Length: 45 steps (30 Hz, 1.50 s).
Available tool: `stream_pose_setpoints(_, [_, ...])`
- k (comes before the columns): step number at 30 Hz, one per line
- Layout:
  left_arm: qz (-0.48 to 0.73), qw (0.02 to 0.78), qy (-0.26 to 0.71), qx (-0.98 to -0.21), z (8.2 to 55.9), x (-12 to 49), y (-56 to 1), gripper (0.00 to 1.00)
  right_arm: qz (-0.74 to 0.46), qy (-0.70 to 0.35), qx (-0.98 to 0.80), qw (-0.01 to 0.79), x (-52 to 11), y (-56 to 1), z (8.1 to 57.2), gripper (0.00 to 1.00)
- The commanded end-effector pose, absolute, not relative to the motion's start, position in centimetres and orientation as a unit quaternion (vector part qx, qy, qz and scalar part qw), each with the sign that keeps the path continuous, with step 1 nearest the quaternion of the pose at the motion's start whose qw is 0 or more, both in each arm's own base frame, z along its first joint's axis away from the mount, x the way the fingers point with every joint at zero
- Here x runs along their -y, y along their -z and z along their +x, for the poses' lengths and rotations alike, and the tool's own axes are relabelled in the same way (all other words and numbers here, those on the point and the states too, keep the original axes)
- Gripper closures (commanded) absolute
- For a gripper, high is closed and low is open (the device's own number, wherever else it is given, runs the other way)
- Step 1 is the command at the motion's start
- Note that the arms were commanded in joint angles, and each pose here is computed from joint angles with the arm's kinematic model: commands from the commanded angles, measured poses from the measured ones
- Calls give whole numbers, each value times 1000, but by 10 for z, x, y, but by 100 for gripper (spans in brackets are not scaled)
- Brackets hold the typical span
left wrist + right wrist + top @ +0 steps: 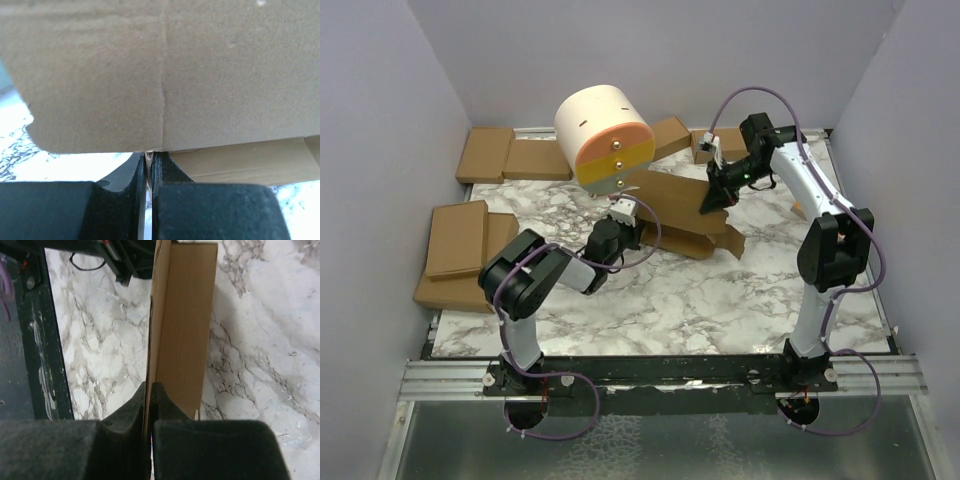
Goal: Fold the paper box
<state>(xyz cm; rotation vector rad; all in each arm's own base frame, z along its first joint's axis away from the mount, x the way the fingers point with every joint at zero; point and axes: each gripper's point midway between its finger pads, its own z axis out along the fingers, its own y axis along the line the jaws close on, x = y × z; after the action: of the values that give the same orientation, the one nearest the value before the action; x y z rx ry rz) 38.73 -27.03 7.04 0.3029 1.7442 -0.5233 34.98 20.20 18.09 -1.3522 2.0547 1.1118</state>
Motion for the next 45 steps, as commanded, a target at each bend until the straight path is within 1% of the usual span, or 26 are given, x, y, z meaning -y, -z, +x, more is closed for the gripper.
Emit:
stream_pose_setpoints(1, [165, 510, 252, -806, 363, 281, -60, 100, -463, -410, -722, 311, -216, -243, 369, 98])
stream_pose_setpoints(6, [181, 425, 233, -855, 346, 270, -49, 100, -439, -422, -730, 311, -218, -236, 367, 98])
stream_pose_setpoints(8, [190, 410, 225, -863, 343, 266, -61, 100, -428, -431, -732, 309, -217, -231, 367, 98])
stream_pose_setpoints(12, [199, 371, 201, -885, 337, 255, -63, 100, -409, -450, -736, 299, -215, -220, 365, 98])
stream_pose_setpoints(17, [185, 350, 178, -901, 334, 242, -64, 100, -400, -471, -727, 299, -215, -214, 353, 98])
stream_pose_setpoints(21, [176, 348, 169, -905, 339, 238, -65, 99, -396, -495, -710, 305, -218, -217, 339, 99])
stream_pose_setpoints(24, [171, 348, 162, -907, 343, 237, -63, 93, -389, -503, -709, 305, -219, -213, 334, 99])
stream_pose_setpoints(29, [169, 347, 152, -910, 345, 234, -58, 88, -372, -517, -713, 293, -220, -201, 327, 99])
stream_pose_setpoints(33, [166, 354, 147, -909, 347, 232, -57, 86, -361, -521, -718, 287, -220, -195, 326, 99])
stream_pose_setpoints(37, [167, 364, 146, -904, 348, 231, -59, 80, -354, -521, -722, 287, -221, -193, 327, 99])
stream_pose_setpoints(43, [178, 371, 144, -900, 345, 228, -58, 79, -349, -517, -726, 289, -220, -192, 329, 99])
stream_pose_setpoints(45, [182, 371, 142, -900, 344, 227, -57, 80, -349, -513, -728, 291, -220, -192, 330, 99])
